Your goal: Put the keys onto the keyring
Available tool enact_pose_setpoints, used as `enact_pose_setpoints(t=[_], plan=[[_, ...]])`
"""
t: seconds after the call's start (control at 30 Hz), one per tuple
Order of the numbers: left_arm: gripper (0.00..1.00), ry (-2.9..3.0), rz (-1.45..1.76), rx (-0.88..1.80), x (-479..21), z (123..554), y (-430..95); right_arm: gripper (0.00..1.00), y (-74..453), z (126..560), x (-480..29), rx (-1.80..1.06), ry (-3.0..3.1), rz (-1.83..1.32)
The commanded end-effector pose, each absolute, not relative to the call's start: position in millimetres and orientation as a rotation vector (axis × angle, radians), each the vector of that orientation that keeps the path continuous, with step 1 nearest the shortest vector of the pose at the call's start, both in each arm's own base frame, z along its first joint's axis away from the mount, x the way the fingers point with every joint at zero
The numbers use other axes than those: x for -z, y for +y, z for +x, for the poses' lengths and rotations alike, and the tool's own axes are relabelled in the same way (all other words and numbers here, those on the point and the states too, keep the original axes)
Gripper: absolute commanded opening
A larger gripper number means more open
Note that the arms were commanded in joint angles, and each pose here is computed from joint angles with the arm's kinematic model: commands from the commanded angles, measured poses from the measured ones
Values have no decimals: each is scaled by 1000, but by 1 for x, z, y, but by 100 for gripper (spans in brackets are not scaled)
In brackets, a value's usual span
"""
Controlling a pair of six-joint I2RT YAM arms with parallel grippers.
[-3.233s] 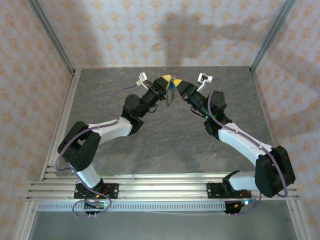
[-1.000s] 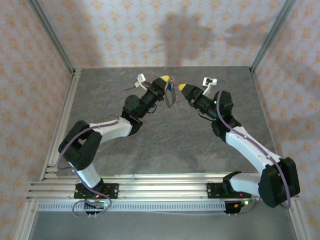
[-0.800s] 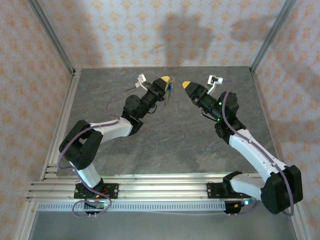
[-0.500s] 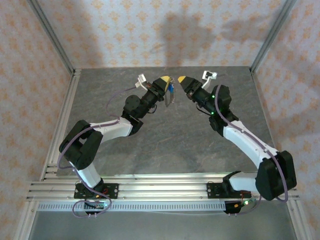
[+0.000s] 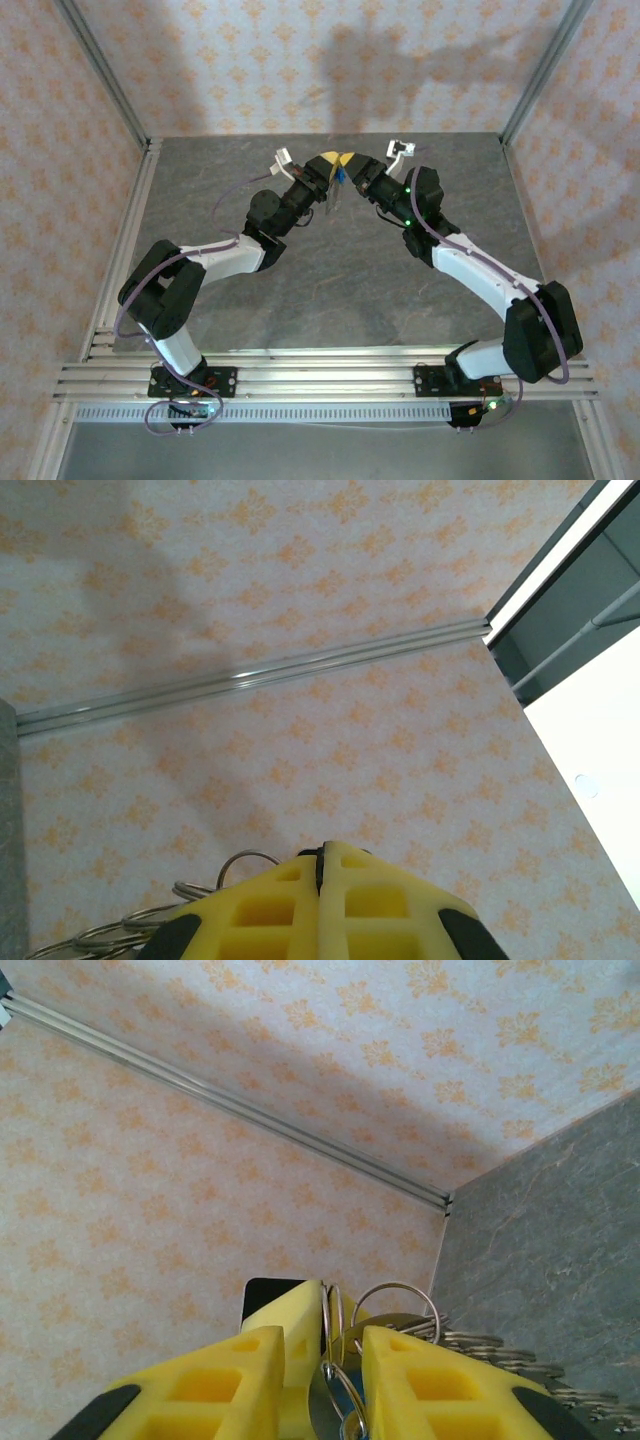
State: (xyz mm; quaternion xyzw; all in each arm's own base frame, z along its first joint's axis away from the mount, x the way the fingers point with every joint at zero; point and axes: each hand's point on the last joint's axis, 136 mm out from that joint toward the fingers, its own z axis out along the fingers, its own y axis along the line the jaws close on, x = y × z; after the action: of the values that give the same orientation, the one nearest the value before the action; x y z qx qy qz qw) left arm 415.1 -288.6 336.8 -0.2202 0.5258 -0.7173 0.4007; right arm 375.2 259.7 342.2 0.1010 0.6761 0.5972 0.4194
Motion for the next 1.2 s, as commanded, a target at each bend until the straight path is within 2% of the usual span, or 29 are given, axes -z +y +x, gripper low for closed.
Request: enact_pose_setpoints(t=[0.0,0.2,0.47,0.73,0.77,0.87,0.97,1.03,1.17], plan=[[0,1257,-504,1873,-360,404,-289,25,262,375,-368,-1521,1607,220],[0,1259,-504,1873,-359,404,-290,23,261,376,-369,-1508,1605,228],[0,1259,-504,1875,-360,404,-290,0,262,379,-368,-1507,1608,228],[0,1282,-424,1831,-372,398,-292,0,255,379,-366,-1493,1612,218],[3,1299,-399,1803,-375,396,-292,0,253,379,-366,-1493,1614,210],[25,1364,-328,1692,-381,391,-290,0,250,378,-371,-1510,1621,160],[44,1446,-238,1554,-385,384,-287,0,249,376,-374,-1509,1654,81],[53,1481,-160,1477,-391,378,-285,0,251,374,-374,-1507,1687,14],[63,1567,0,1340,-397,369,-285,0,252,369,-372,-1494,1757,-124]])
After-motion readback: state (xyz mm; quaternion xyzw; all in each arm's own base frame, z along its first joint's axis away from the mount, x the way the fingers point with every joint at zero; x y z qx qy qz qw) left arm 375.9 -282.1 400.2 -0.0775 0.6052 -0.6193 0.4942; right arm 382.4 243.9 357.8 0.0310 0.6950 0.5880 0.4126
